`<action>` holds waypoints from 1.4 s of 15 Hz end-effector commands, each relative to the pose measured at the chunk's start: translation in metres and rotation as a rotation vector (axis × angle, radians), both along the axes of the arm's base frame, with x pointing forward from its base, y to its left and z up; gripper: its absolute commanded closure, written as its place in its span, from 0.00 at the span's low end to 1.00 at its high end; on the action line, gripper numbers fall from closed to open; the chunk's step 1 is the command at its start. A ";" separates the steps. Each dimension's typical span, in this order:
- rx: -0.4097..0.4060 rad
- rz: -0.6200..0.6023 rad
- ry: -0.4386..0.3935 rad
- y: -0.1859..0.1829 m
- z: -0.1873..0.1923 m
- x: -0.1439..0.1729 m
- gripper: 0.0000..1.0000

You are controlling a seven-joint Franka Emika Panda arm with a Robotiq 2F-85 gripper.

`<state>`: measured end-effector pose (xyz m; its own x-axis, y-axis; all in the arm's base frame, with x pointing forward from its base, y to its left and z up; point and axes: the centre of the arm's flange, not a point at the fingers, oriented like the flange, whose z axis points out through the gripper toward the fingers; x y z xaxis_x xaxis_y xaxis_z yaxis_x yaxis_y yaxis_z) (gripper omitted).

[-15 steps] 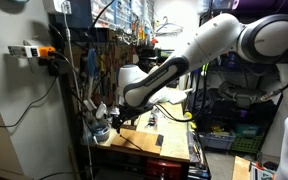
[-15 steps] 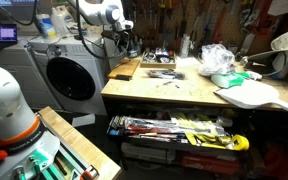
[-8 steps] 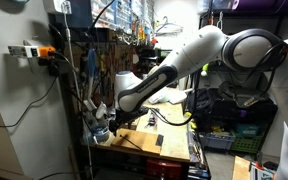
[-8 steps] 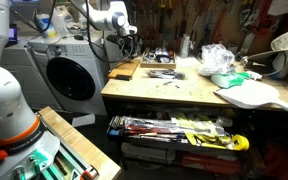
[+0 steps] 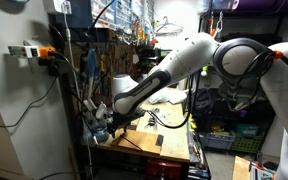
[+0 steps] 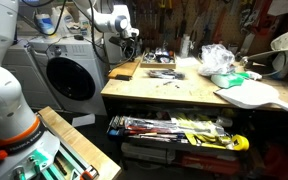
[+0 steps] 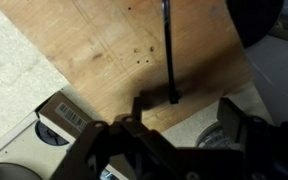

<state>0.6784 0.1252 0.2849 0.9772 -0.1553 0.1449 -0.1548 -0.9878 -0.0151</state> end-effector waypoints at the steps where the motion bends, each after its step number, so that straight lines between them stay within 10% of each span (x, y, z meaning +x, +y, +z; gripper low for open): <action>1: -0.008 0.000 0.031 0.004 -0.005 0.008 0.35; 3: -0.021 0.002 0.041 0.006 -0.005 0.006 0.34; 11: -0.040 0.002 0.054 0.008 -0.005 0.007 0.98; 21: -0.031 -0.035 0.009 -0.017 0.045 0.003 0.98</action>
<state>0.6862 0.1234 0.3034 0.9784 -0.1580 0.1331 -0.1617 -0.9867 0.0174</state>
